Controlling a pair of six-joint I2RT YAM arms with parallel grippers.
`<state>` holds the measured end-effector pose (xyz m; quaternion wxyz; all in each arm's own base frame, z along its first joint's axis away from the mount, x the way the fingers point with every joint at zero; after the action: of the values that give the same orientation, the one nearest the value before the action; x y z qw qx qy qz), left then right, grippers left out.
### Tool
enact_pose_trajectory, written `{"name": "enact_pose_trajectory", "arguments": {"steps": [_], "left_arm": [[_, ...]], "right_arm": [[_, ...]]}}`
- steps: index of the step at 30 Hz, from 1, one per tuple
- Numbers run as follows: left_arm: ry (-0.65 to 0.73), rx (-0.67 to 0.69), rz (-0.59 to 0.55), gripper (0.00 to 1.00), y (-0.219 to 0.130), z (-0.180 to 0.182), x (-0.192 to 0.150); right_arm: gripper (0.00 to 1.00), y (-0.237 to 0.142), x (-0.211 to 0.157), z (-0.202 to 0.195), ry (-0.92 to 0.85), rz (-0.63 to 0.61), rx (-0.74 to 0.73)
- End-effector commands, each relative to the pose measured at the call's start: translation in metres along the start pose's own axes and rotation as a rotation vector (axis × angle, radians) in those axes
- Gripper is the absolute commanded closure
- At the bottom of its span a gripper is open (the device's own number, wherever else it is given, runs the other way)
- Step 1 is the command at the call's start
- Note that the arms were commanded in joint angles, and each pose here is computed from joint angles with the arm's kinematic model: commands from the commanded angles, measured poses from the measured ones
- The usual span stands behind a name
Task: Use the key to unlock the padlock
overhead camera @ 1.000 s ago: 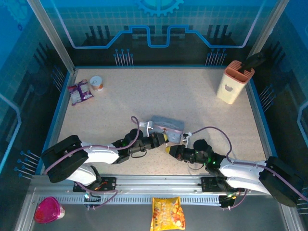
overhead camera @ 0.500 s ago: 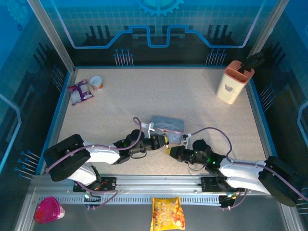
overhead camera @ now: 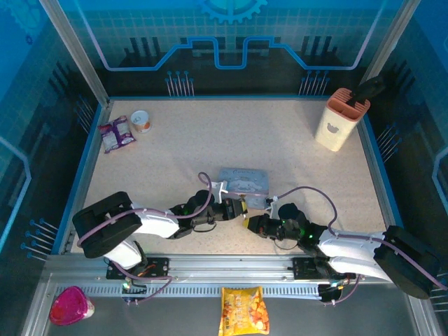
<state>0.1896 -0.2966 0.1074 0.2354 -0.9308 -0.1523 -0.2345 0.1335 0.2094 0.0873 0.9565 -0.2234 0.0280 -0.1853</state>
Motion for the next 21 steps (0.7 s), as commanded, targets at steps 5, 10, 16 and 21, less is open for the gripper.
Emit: {"name": "enact_pose_trajectory", "arguments": {"steps": [5, 10, 16, 21], "left_arm": [[-0.005, -0.084, 0.352, 1.0, -0.005, -0.012, -0.072], [-0.015, -0.012, 0.204, 1.0, -0.011, -0.01, -0.048], [-0.094, -0.002, 0.06, 1.0, -0.005, -0.014, -0.026], [-0.142, -0.042, 0.037, 1.0, 0.005, -0.018, -0.022]], "right_arm": [[1.0, -0.017, 0.057, 0.089, -0.072, -0.32, 0.317], [0.97, -0.017, 0.058, 0.077, -0.059, -0.335, 0.29], [0.89, -0.017, 0.057, 0.079, -0.07, -0.324, 0.291], [0.88, -0.017, 0.057, 0.078, -0.07, -0.327, 0.295]]}}
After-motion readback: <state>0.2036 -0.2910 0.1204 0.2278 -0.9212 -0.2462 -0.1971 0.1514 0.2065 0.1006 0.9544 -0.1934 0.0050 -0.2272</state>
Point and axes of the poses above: each hand's point on the last joint's axis, 136 mm out from that joint toward the fingers, its own y axis out along the fingers, its own z axis along the line the jaws close on, x = y × z, the point moved 5 cm from there along -y, back along the fingers, and after that the axes turned 9 degrees about y, right-handed, at the moved point
